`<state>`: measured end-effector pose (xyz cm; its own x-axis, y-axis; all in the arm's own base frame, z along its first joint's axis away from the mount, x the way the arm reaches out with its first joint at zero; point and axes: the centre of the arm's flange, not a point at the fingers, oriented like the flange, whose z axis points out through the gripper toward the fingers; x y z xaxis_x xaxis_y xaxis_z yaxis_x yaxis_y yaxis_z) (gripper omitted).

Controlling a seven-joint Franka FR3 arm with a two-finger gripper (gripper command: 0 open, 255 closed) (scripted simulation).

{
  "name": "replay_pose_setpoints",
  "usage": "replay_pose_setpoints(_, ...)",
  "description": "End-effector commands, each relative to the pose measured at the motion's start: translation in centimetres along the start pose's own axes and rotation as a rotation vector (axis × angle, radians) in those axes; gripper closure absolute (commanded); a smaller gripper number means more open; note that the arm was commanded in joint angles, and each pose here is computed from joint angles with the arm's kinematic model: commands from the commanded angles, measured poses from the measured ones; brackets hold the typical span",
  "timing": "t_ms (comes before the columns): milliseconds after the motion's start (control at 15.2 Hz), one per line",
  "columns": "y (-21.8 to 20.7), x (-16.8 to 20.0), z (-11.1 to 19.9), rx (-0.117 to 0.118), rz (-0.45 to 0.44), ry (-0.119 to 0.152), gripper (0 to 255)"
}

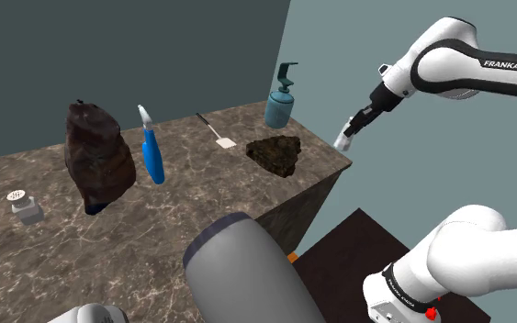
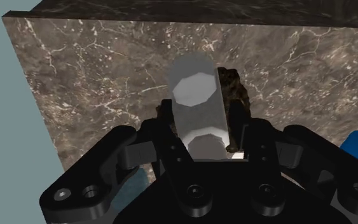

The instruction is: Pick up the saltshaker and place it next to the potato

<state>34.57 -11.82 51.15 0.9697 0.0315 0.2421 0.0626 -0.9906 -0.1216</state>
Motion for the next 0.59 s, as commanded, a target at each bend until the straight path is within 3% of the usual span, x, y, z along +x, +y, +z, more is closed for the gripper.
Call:
replay_pose_setpoints(0,-2.0,-1.2,-0.4,-0.001,0.001,0.0,255)
replay_pose_setpoints(528,-10.6,-7.3,-0.9,-0.001,0.001,0.0,255)
